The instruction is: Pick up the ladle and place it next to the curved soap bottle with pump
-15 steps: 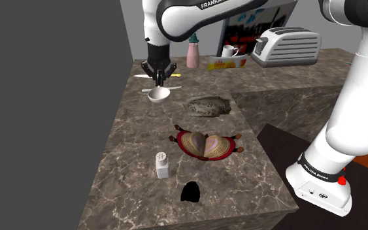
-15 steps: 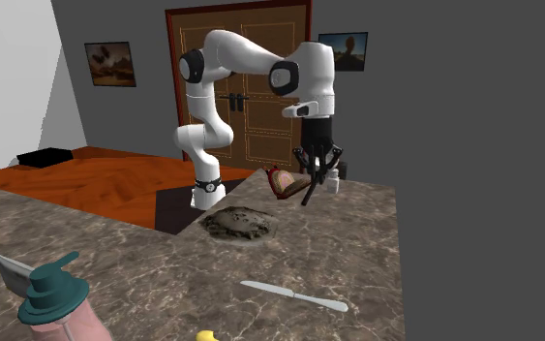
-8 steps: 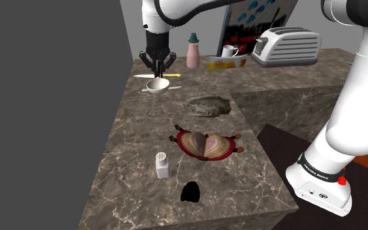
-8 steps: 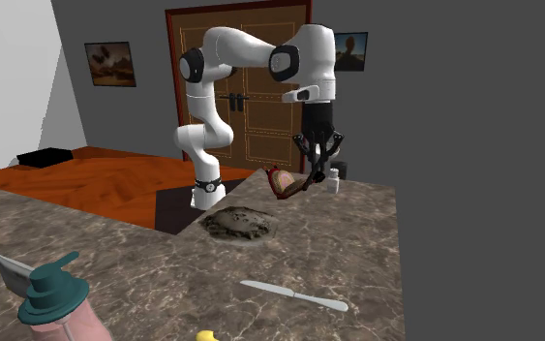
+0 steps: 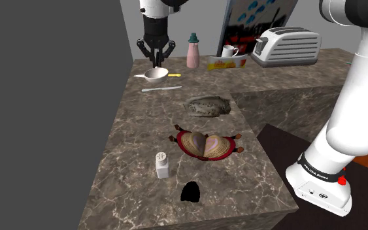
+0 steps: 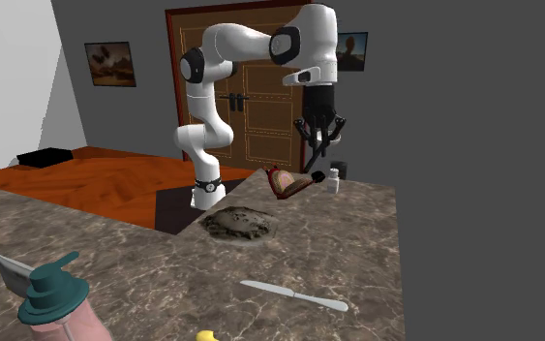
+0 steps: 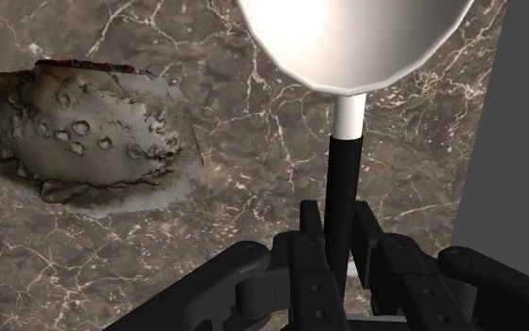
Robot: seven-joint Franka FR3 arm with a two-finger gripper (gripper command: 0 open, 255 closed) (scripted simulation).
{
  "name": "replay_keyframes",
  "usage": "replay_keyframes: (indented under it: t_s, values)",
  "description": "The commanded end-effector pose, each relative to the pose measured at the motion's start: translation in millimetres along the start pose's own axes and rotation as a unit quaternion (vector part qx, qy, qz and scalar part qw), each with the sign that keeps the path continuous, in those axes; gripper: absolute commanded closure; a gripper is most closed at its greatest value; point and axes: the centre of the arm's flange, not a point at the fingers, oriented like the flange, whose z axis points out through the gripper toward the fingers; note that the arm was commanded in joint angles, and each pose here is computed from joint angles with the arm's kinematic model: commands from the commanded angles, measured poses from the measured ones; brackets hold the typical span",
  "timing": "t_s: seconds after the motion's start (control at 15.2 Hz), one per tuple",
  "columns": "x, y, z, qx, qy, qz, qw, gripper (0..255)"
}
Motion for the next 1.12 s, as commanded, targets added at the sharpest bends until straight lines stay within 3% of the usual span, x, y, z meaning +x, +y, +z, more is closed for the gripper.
replay_keyframes:
  t_s: [0.0,0.59,1.06]
  values:
    - [1,0,-12,0.0,0.0,0.0,1.0,255]
    - [6,-5,-57,0.0,0.0,0.0,1.0,255]
    - [68,64,-56,0.0,0.0,0.0,1.0,255]
